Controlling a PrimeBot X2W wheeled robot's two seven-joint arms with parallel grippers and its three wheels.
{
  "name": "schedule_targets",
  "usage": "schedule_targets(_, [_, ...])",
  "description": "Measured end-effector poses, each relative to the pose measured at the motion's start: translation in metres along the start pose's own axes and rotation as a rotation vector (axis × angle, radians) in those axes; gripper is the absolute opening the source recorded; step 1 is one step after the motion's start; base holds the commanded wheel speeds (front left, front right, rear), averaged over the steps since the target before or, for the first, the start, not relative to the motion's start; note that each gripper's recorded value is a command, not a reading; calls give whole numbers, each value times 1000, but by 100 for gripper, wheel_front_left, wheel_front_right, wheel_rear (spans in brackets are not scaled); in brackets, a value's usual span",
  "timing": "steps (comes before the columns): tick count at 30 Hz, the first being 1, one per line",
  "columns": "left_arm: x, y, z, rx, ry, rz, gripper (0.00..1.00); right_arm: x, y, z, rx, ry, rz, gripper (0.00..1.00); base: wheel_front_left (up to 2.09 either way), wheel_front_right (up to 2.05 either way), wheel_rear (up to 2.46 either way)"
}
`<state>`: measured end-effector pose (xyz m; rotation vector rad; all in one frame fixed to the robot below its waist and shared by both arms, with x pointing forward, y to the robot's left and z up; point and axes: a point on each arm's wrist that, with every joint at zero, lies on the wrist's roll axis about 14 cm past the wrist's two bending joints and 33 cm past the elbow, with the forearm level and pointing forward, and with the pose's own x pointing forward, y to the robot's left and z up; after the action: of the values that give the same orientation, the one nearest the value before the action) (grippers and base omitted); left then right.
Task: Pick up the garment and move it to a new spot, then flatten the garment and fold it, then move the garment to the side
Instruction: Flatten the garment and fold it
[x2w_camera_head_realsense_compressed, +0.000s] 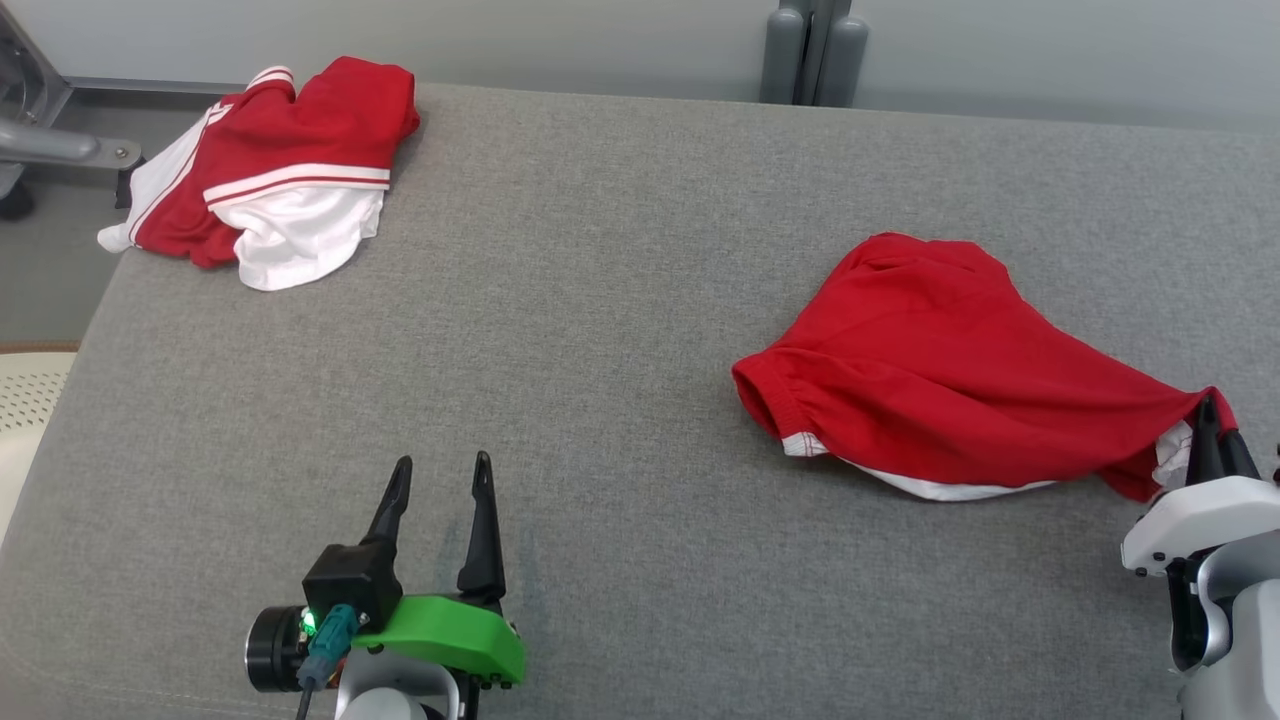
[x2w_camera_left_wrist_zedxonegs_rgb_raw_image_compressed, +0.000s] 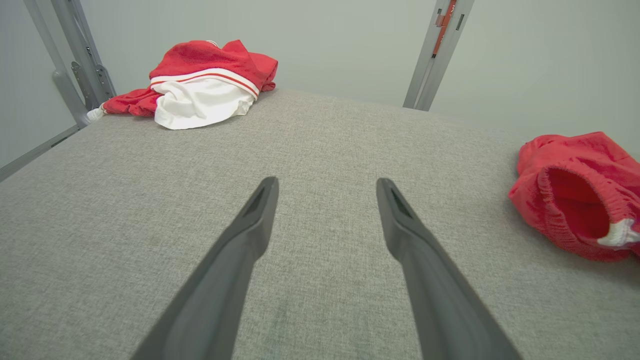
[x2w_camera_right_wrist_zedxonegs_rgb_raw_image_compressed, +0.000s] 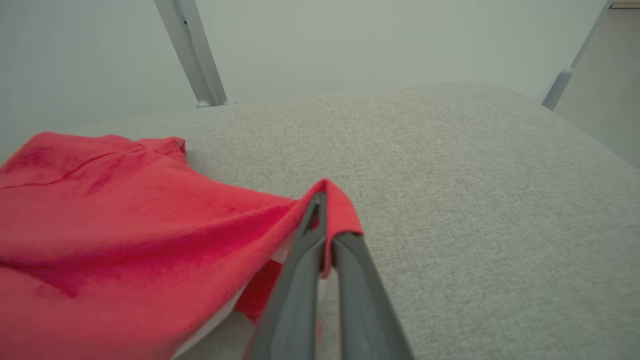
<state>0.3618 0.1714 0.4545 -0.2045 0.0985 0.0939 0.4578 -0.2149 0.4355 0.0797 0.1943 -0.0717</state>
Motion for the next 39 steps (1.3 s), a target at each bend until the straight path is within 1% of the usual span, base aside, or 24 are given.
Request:
schedule_targets(1, [0, 0, 0, 1, 1, 0, 100, 1, 0, -1, 0, 1, 0, 100, 0, 0, 0])
schedule_targets(5, [3, -2, -1, 6, 1, -8, 100, -2, -3, -7, 1, -3, 1, 100, 0, 0, 0])
schedule_targets(9, [5, -8, -1, 5, 1, -27, 100, -13, -21, -7, -3, -15, -39, 100, 0, 0, 0])
schedule_targets(13, [7, -17, 0, 7, -3, -56, 100, -29, -31, -12, 14, -20, -70, 100, 0, 0, 0])
schedule_targets(17, [9, -29, 1, 9, -6, -96, 100, -42, -37, 0, 18, -74, -86, 100, 0, 0, 0])
schedule_targets(25, [10, -57, 2, 7, -10, -186, 100, -60, -21, 40, 14, -215, -30, 100, 0, 0, 0])
schedule_targets(30, [8, -68, 8, 5, -28, -219, 100, -72, -13, 64, 16, -295, -4, 100, 0, 0, 0])
schedule_targets(34, [4, -69, 15, -4, -46, -221, 100, -81, 0, 77, 21, -339, 41, 100, 0, 0, 0])
schedule_targets(39, [-1, -67, 23, -17, -70, -210, 100, -91, 19, 82, 28, -360, 101, 100, 0, 0, 0])
